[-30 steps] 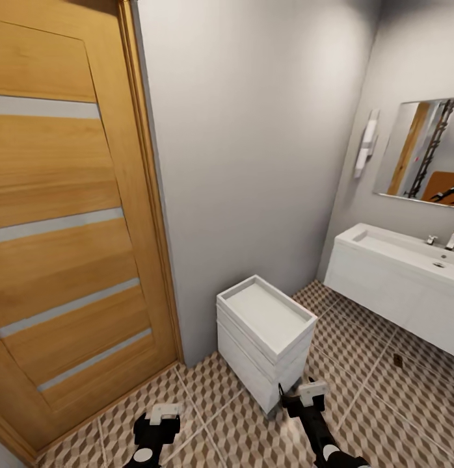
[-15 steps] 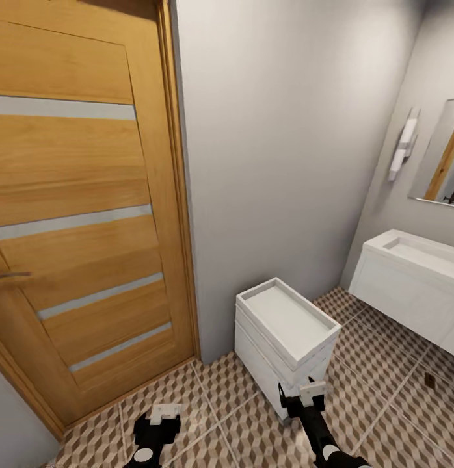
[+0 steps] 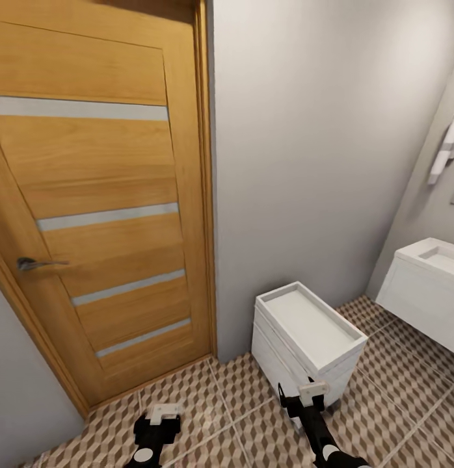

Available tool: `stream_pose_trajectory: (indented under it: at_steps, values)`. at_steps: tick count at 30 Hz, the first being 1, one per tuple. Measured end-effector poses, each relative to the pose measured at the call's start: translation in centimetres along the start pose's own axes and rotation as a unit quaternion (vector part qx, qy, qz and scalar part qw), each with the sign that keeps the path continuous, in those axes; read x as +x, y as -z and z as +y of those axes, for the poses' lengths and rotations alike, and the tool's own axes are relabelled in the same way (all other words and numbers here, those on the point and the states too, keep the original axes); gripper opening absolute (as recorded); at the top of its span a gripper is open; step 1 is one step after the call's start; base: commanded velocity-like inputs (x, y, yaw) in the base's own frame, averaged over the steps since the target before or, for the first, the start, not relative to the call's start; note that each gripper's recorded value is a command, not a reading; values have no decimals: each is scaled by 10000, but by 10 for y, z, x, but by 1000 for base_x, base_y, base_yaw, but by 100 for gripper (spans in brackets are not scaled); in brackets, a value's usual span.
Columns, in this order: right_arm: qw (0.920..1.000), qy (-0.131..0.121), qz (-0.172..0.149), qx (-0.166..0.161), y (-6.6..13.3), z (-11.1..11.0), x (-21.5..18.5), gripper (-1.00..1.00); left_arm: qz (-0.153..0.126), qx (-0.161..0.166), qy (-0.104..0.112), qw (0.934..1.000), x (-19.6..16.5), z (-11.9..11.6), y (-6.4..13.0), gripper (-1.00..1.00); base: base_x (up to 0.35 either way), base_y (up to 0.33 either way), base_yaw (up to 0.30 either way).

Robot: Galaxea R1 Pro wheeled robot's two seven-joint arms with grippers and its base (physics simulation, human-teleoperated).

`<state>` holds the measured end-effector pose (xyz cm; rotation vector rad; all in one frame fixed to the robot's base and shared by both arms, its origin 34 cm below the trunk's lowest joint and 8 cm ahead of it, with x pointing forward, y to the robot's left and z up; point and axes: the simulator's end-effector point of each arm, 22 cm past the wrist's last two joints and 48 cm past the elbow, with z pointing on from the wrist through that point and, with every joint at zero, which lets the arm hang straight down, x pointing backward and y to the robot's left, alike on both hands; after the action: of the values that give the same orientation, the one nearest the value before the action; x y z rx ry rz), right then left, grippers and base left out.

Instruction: Take the four mousetraps from the cabinet in the bathroom and place them on the bathroom floor. Make sure all four end up on the same floor surface, and ensure that at least two of them are either under or directly next to the same bathroom sink.

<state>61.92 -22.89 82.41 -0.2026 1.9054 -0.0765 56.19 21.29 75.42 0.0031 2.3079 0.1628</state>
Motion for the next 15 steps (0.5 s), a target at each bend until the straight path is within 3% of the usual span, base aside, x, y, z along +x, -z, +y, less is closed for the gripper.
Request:
stream_pose_trajectory:
  at_steps: [15]
  values:
    - [10000, 0, 5, -1, 0, 0, 1, 100, 0, 0, 0, 10000, 0, 0, 0, 100, 0, 0, 236]
